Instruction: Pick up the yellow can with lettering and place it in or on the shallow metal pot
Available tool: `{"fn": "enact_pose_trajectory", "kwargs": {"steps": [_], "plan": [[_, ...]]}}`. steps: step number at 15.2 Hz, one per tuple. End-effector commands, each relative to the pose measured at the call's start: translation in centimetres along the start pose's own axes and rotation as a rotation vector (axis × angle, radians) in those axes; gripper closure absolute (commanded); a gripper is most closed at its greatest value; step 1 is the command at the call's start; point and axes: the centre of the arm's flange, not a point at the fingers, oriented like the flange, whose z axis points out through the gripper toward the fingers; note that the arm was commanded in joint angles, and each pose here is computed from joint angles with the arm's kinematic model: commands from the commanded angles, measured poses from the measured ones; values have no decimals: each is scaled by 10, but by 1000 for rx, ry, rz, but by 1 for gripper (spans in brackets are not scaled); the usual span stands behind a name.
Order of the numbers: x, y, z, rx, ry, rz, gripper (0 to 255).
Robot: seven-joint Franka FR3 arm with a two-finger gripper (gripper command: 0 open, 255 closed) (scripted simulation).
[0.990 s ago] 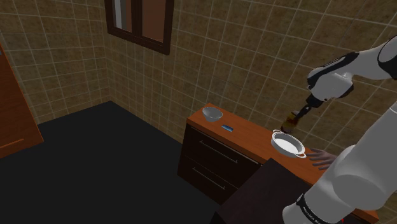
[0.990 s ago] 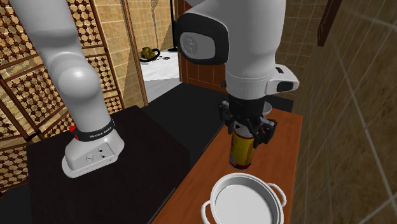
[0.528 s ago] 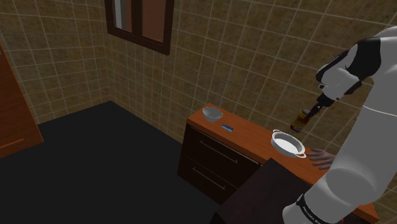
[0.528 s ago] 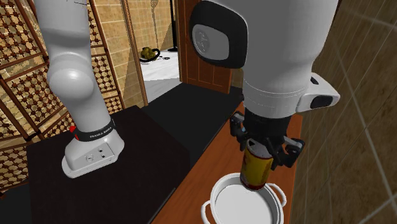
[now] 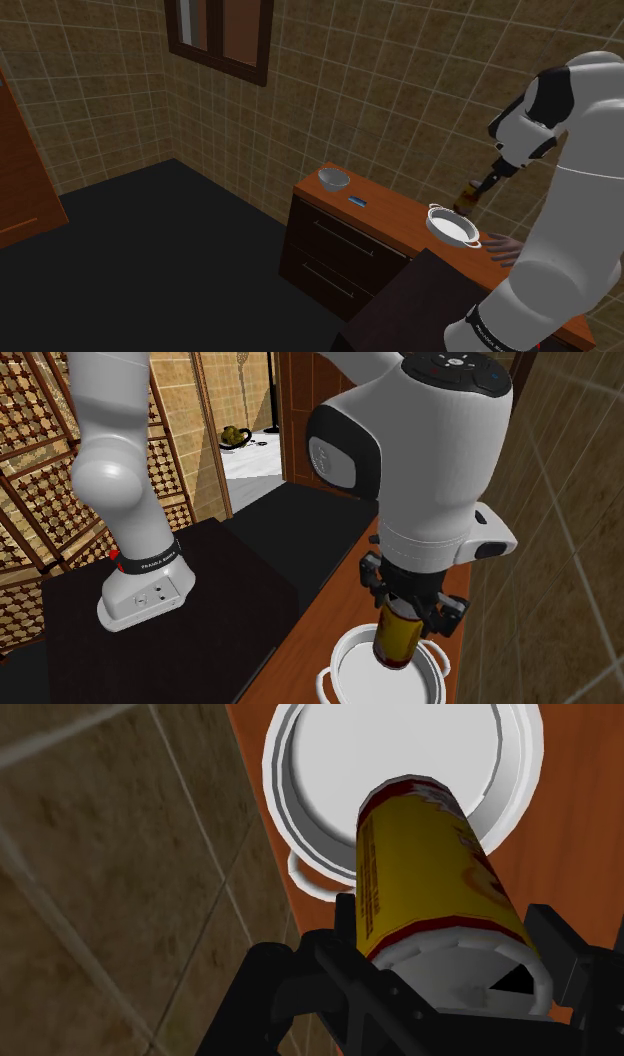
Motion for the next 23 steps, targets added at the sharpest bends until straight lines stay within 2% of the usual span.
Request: {"fn": "enact_pose_trajectory", "kwargs": {"steps": [1,12,19,20,23], "plan": [[-2,0,10,-1,1,0,255],[-14,1,67,-1,1,0,255],[-14,1,67,-1,1,0,255],[-14,1,67,-1,1,0,0],[-14,1,67,-1,1,0,0]]}}
